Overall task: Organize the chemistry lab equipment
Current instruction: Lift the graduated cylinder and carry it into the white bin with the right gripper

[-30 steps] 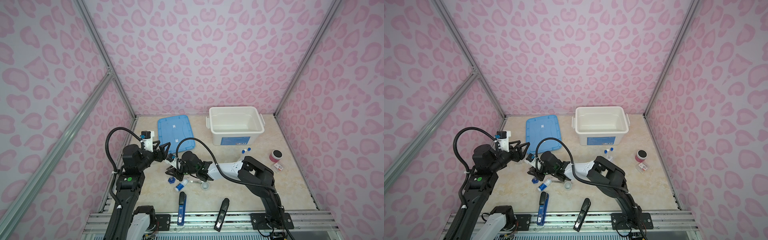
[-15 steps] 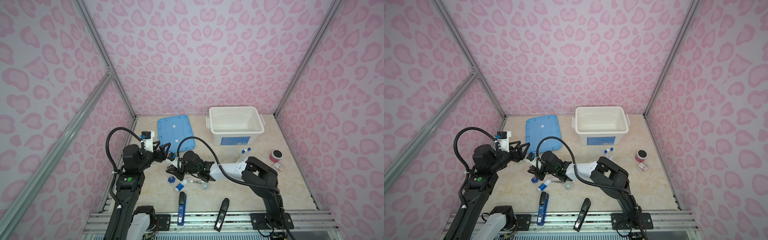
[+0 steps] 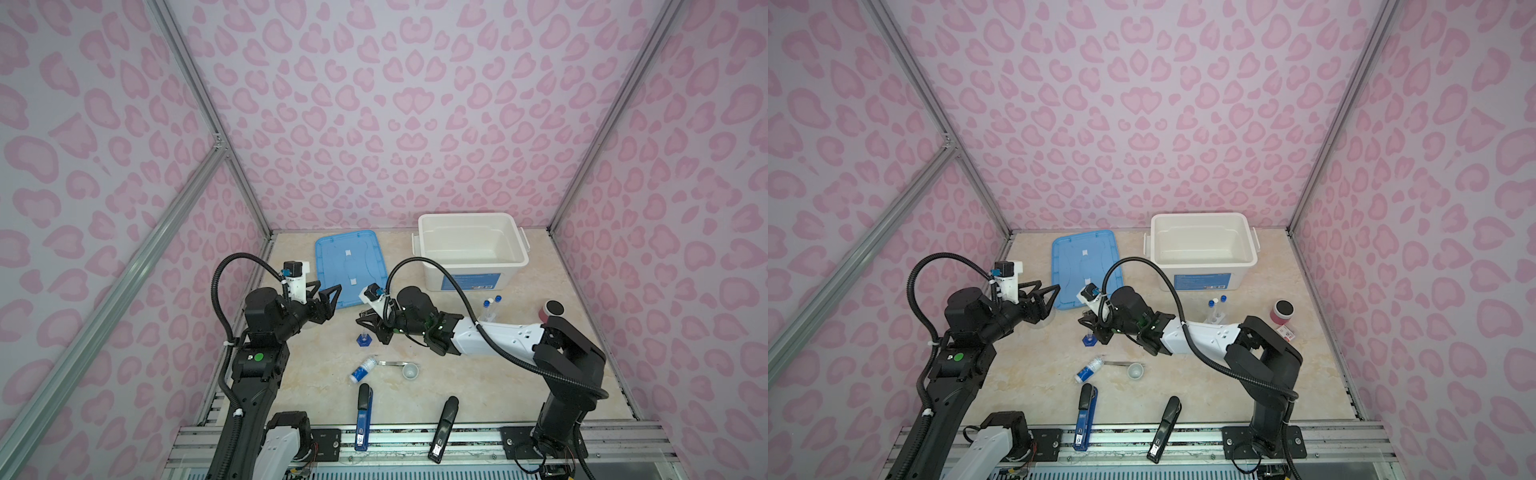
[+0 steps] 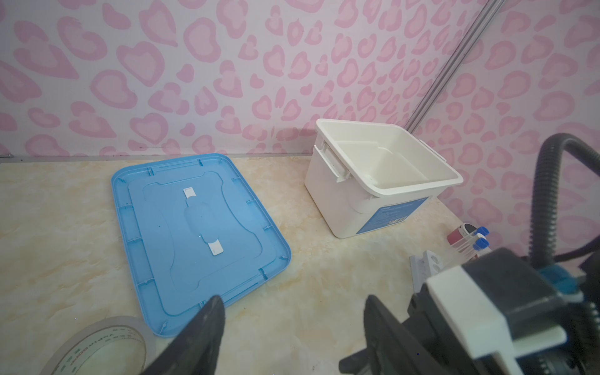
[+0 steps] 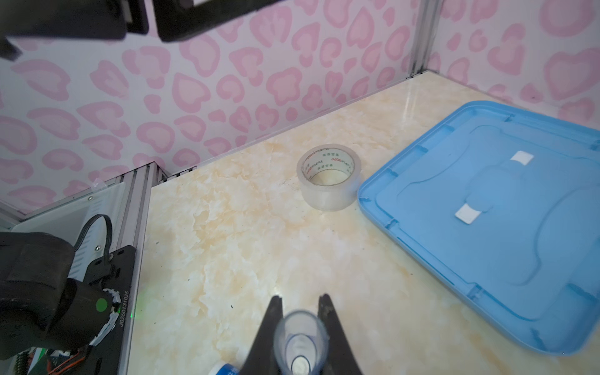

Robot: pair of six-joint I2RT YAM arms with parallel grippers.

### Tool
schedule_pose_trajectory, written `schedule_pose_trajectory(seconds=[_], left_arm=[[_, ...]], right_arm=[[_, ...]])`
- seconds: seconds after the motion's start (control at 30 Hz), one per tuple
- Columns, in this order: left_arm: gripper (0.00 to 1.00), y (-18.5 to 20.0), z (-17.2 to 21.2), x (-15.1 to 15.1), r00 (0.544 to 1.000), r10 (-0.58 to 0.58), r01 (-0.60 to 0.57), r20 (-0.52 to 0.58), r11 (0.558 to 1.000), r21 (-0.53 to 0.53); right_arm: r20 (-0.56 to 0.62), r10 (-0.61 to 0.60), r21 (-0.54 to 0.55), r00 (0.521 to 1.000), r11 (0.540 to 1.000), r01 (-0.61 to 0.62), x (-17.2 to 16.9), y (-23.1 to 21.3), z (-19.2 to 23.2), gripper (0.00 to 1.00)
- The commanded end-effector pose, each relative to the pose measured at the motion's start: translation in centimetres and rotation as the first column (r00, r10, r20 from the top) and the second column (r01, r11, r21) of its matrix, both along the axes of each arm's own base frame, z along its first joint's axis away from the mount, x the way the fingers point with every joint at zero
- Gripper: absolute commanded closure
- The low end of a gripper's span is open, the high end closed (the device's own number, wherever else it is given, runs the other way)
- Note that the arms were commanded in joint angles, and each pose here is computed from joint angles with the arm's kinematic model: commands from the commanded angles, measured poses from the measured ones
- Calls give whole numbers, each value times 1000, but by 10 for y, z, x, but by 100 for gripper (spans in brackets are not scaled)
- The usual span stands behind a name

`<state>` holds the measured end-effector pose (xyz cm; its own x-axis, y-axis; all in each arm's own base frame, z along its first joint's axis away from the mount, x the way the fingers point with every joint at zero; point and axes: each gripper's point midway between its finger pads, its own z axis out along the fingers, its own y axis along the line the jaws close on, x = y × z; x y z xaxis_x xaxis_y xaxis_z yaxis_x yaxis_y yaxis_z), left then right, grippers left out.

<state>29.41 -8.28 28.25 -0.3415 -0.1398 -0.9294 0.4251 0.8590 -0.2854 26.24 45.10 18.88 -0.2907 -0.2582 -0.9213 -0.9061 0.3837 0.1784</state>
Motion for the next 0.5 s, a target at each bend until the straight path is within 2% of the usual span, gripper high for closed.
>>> schedule_pose_trajectory(seconds=[0.0,0.2,0.47], left_arm=[[30,-3,27,0,997,-15,16,72,1000,-9],[31,-11,34,3,996,-40,40,84,999,-2],[31,-39,26,9,994,-97,92,50,992,92]], right_arm=[[-2,-50,-23,999,999,50,9,-22,4,85],[23,-122,-36,992,992,123,25,-63,42,85],[126,-261,-91,957,958,273,61,-116,107,85]])
